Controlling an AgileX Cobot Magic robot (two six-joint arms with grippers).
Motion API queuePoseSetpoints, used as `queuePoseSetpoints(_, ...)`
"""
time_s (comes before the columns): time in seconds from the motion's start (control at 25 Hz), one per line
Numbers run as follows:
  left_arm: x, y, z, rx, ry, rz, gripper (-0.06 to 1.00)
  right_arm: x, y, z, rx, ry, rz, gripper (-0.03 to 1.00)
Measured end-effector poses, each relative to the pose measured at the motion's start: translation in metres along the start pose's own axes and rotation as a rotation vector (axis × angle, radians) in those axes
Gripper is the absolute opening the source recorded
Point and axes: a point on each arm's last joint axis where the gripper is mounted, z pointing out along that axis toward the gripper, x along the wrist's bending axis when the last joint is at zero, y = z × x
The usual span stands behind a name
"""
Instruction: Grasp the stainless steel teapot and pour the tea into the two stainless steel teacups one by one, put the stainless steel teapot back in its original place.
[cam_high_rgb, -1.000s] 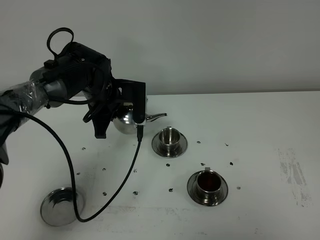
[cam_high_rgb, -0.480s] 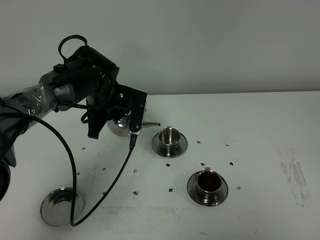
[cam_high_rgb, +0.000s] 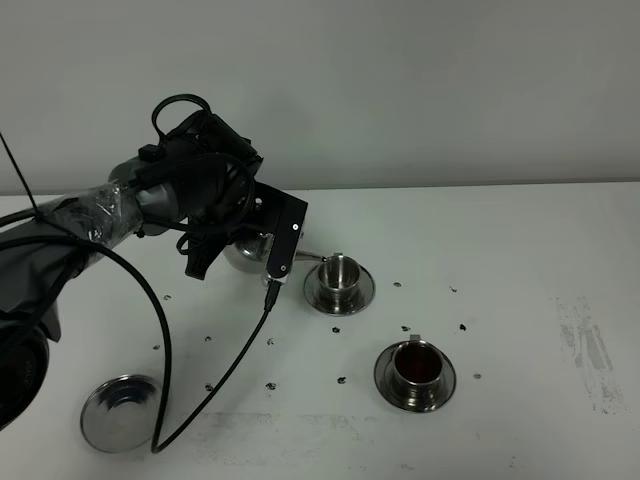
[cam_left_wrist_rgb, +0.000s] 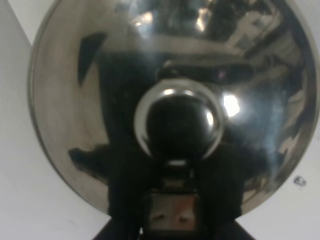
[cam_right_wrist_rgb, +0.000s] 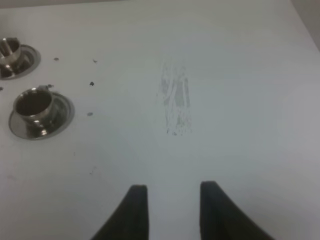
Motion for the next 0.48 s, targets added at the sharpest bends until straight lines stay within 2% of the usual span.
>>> queuePoseSetpoints(0.48, 0.0064, 0.0074, -0.0055, 0.055, 0.081, 0.097, 0.21, 0.0, 0.0, 0.0, 0.0, 0.0, 0.0, 0.24)
